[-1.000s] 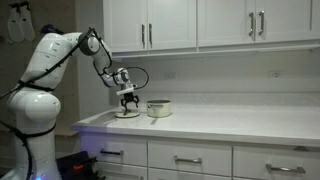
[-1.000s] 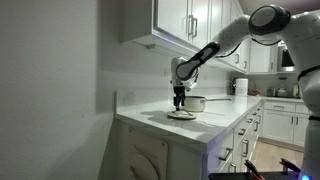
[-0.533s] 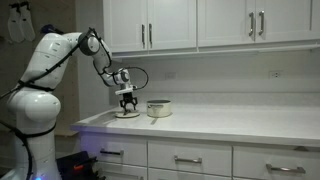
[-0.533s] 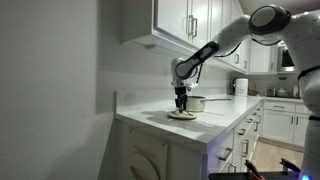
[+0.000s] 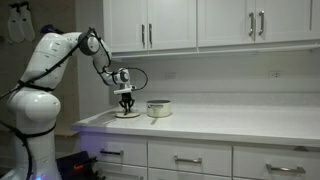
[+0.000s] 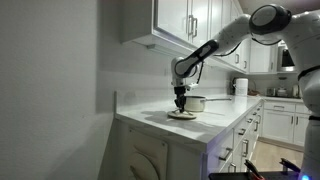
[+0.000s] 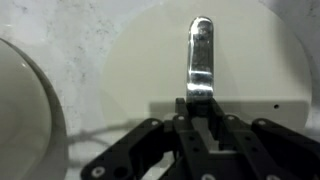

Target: Take the lid and put it on the pot

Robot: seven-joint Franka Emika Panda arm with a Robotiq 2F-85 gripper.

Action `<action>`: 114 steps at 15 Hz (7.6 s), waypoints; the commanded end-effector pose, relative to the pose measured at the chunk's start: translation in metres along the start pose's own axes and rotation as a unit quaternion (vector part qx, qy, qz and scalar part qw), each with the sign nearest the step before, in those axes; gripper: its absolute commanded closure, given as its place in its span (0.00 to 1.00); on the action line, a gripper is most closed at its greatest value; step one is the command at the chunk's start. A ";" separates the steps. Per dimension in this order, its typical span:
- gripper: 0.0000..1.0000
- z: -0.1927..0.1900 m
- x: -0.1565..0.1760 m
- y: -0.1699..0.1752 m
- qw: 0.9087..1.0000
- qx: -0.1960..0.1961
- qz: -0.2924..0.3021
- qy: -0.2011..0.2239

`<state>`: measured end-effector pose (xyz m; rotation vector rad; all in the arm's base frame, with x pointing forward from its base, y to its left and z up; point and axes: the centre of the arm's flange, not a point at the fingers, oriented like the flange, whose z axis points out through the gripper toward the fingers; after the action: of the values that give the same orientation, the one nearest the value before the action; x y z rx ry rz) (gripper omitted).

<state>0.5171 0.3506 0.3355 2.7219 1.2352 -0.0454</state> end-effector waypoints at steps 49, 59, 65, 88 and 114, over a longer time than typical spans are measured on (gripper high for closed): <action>0.94 -0.164 -0.075 0.151 0.970 -0.080 0.155 0.172; 0.94 -0.155 -0.054 0.183 0.975 -0.067 0.163 0.135; 0.94 -0.163 -0.052 0.215 0.977 -0.062 0.180 0.096; 0.94 -0.135 -0.026 0.242 0.987 -0.027 0.158 0.027; 0.94 -0.109 -0.019 0.239 0.992 -0.008 0.123 0.013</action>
<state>0.6742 0.1876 0.4698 2.8515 0.8509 0.0470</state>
